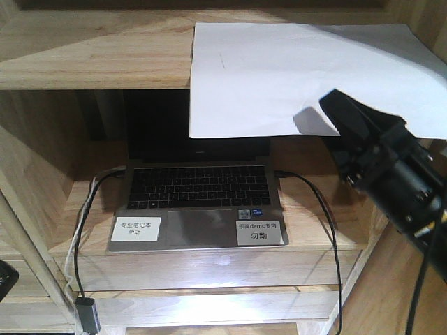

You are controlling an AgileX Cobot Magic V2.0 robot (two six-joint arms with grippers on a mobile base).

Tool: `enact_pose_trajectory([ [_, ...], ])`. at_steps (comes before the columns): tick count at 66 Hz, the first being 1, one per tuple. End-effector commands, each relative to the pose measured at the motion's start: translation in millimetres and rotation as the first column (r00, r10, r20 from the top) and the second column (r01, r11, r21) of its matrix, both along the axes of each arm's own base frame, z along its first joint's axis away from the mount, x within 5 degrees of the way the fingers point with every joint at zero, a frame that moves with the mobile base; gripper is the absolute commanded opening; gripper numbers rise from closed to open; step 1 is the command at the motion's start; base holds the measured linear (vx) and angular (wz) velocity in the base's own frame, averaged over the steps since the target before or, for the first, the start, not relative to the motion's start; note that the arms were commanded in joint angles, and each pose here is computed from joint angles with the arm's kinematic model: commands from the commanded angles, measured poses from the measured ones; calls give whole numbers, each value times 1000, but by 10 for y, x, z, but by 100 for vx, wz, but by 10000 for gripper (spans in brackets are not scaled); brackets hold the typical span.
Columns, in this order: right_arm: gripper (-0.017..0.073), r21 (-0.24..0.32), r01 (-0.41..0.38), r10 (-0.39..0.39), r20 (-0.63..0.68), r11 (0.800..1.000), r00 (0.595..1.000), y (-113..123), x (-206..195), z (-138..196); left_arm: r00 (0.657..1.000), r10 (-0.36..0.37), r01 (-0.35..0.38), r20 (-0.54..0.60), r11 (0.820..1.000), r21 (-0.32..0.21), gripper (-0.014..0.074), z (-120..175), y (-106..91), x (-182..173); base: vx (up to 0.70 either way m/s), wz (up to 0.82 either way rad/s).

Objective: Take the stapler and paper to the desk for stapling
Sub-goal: 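Reach the right gripper to the overhanging edge of the white paper, then pinch the paper edge with the right gripper and pull it off the shelf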

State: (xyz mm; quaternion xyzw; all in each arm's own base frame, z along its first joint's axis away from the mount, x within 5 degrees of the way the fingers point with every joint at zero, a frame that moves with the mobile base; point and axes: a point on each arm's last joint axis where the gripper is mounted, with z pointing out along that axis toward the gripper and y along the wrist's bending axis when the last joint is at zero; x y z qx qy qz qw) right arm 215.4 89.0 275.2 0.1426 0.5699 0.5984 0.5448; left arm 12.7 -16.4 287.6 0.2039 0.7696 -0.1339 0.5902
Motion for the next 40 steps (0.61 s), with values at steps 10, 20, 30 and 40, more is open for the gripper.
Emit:
enact_pose_trajectory([
  [10, 370, 150, 13, -34, 140, 989, 990, -36, 71, 247, 994, 15, -7, 109, 997, -78, -6, 190, 0, 15, 0, 0],
  [20, 63, 171, -5, -23, 163, 985, 986, -46, 18, 267, 994, 15, -7, 109, 997, -78, -6, 190, 0, 15, 0, 0],
  [30, -12, 164, -12, -18, 186, 986, 982, -87, -154, 304, 994, 15, -7, 109, 997, -78, -6, 190, 0, 15, 0, 0],
  [40, -8, 150, 10, -42, 209, 989, 977, -169, -402, 325, 994, 15, -7, 109, 997, -78, -6, 190, 0, 15, 0, 0],
])
